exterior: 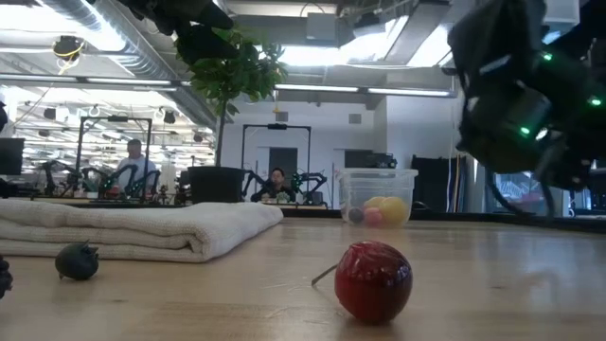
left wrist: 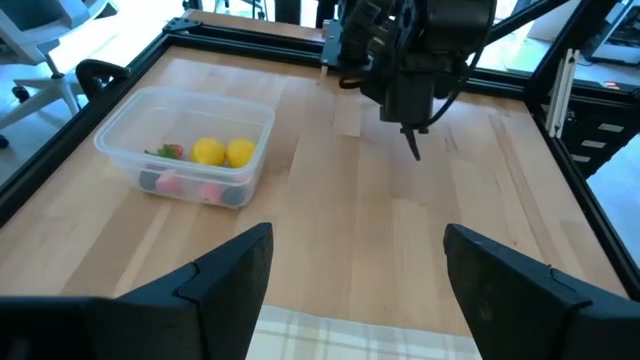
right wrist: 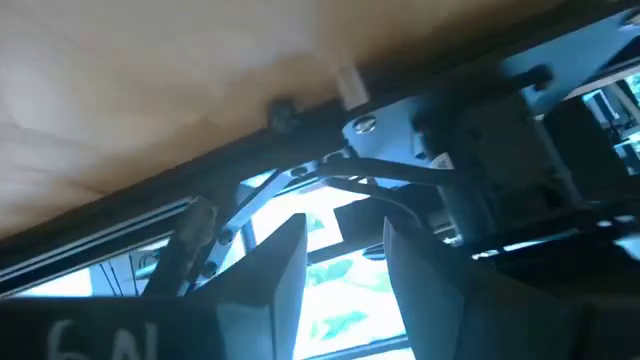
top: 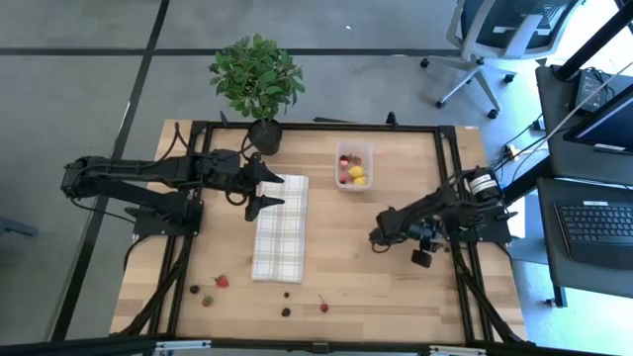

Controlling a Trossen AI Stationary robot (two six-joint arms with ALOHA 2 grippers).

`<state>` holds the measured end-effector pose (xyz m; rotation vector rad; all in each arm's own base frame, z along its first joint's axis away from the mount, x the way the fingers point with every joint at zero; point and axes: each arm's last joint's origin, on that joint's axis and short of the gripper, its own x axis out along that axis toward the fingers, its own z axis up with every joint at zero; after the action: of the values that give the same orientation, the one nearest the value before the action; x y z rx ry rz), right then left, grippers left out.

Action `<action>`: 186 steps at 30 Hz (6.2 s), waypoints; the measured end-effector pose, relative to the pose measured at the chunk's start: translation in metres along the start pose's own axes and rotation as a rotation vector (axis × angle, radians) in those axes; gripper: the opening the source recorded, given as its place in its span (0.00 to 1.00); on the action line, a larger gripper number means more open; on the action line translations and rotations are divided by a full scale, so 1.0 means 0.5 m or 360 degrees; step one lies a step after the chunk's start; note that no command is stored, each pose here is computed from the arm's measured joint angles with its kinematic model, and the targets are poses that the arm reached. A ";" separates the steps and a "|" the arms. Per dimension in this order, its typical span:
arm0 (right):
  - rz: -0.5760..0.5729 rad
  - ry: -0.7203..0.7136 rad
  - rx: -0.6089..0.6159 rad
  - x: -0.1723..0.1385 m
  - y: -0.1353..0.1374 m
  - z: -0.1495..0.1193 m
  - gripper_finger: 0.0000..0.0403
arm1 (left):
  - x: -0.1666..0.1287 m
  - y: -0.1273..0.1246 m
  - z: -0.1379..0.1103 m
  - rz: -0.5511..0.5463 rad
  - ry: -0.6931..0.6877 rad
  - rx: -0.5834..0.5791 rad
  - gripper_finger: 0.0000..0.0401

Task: Pick and placing Produce into tupperware
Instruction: Put the right blueberry into the transparent bin

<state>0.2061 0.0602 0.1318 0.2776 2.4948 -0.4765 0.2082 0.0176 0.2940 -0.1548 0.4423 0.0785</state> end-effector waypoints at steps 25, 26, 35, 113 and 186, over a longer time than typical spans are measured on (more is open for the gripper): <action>0.0064 -0.0220 -0.0464 0.044 0.094 -0.022 0.34 | 0.000 0.000 0.000 0.0000 -0.0001 -0.0049 0.71; 0.0062 -0.0220 -0.0447 0.045 0.095 -0.022 0.34 | 0.000 0.000 0.000 0.0000 -0.0001 -0.0048 0.71; 0.0089 -0.0192 -0.0360 0.046 0.097 -0.025 0.34 | 0.000 0.000 0.000 0.0000 -0.0001 -0.0049 0.71; -0.0129 -0.0306 -0.0737 0.134 0.082 -0.005 0.37 | 0.000 0.004 0.005 0.0121 -0.0062 -0.0286 0.71; -0.0001 -0.0421 -0.0631 0.058 0.071 0.021 0.13 | -0.001 0.021 0.008 0.0164 -0.0089 -0.0403 0.71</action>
<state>0.1987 0.0911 0.0972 0.0517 2.2660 -0.0091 0.2083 0.0287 0.2965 -0.3780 0.3834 0.2398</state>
